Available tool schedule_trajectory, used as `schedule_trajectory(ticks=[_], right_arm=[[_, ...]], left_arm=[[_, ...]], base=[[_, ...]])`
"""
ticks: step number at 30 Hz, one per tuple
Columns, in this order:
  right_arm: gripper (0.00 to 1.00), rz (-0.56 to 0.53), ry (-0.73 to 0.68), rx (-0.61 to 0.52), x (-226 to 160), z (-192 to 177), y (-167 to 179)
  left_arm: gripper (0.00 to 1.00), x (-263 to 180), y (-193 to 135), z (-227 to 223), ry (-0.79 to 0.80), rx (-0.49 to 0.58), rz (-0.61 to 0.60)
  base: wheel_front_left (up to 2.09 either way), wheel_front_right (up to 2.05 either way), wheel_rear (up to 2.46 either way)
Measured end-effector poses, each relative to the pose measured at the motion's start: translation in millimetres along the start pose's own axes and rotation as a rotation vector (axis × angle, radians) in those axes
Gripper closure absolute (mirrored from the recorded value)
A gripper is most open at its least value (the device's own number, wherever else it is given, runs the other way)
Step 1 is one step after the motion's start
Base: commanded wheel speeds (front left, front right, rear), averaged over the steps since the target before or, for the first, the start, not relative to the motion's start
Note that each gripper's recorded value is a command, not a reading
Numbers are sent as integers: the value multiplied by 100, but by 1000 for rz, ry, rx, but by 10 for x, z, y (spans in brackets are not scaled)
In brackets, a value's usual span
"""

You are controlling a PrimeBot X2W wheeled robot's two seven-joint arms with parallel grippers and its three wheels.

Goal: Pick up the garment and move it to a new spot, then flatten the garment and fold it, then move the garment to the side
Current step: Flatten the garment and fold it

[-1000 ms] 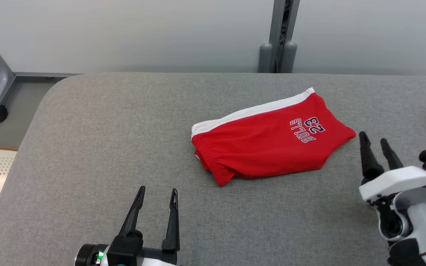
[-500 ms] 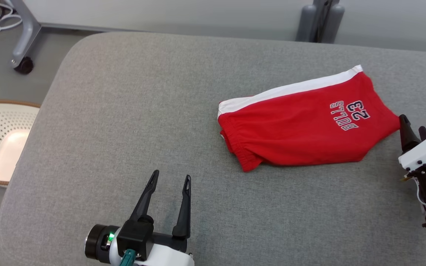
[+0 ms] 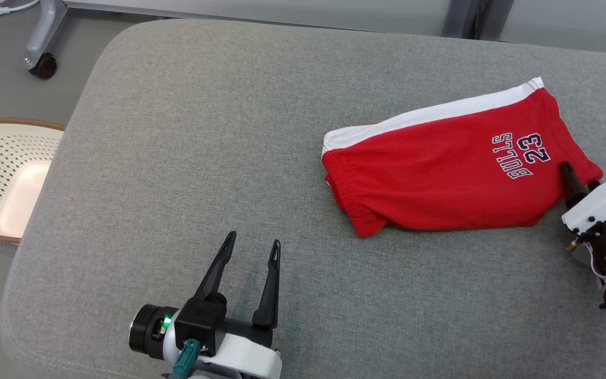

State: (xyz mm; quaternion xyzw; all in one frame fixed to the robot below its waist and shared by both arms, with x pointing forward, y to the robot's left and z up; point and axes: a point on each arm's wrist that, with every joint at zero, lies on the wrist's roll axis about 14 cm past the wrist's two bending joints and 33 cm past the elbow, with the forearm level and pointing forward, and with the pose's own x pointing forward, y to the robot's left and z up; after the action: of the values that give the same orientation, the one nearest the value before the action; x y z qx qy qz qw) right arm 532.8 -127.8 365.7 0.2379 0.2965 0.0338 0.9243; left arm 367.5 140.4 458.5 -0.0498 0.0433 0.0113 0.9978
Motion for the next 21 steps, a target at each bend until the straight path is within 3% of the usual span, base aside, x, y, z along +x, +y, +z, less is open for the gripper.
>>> schedule_trajectory(ticks=[2,4,5,6,21], right_arm=[[53,4,8,6,2,-19,21],[72,4,10,16,0,-24,25],[92,5,6,21,1,-18,27],[100,7,-1,24,1,-7,33],[100,6,-177,107,-298,143,-130]], left_arm=[[0,-9,5,-11,4,3,0],[0,-14,8,-13,4,3,0],[0,-15,10,-17,6,4,0],[0,-16,9,-19,6,5,-1],[0,53,-154,40,-18,7,-59]], base=[[0,0,0],[0,0,0],[0,0,0],[0,0,0],[0,0,0]])
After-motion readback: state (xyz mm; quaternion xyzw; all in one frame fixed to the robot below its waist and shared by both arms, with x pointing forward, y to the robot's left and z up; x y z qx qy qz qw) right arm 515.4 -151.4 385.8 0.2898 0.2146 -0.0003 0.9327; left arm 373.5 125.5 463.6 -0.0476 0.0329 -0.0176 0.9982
